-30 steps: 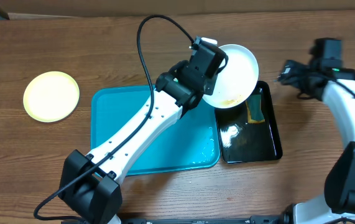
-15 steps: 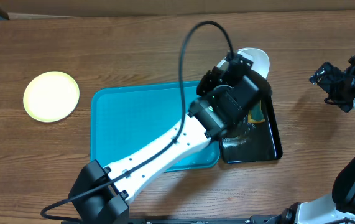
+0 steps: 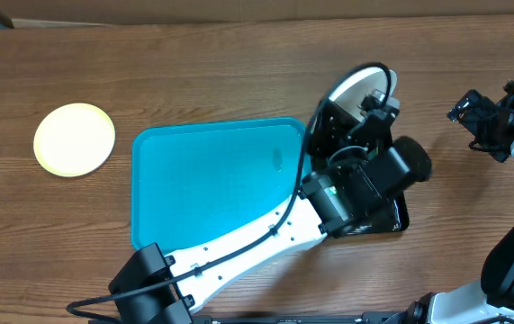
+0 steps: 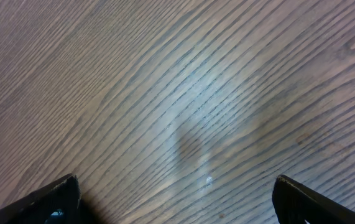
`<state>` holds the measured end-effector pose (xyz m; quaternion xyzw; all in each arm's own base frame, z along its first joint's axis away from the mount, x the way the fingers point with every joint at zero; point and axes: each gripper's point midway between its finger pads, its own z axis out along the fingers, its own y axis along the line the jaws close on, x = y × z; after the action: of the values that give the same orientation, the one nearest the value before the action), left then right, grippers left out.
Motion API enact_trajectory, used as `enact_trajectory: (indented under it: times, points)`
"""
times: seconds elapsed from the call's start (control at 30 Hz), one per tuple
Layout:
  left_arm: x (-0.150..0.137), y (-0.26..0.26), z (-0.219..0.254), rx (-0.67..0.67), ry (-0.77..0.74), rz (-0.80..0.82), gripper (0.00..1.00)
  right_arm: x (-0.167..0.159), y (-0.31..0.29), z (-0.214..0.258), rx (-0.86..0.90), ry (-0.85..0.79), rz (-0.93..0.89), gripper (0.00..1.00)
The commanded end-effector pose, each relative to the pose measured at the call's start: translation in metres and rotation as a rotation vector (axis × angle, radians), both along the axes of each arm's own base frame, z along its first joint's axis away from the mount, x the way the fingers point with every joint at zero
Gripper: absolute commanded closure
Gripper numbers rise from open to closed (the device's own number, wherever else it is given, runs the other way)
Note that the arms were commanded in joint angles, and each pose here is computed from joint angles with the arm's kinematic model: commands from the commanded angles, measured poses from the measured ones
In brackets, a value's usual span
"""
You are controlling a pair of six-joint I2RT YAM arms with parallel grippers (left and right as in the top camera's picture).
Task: Clean dirty plates on tray and stack at the side
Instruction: 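Swing the white plate up and over toward the right with the left gripper, then carry the white plate left and set it on the yellow plate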
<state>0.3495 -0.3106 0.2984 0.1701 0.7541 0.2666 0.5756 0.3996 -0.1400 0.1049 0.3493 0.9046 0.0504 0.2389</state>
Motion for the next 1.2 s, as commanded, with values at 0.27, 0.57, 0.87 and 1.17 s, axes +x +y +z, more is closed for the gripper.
enact_trajectory:
  times: [0.27,0.57,0.87,1.17]
  points:
    - [0.009,-0.013,0.007,-0.044,-0.002,-0.048,0.96,0.007,0.0,0.018,-0.009,-0.05,0.002,0.0]
    - [0.011,-0.02,-0.021,-0.186,0.118,-0.111,0.96,0.007,0.0,0.018,-0.009,-0.05,0.002,0.0]
    - [0.057,0.052,-0.1,-0.735,0.721,-0.115,0.96,0.007,0.0,0.018,-0.009,-0.05,0.002,0.0]
    - [0.082,0.238,-0.119,-1.154,0.889,0.187,0.96,0.007,0.0,0.018,-0.009,-0.05,0.002,0.0]
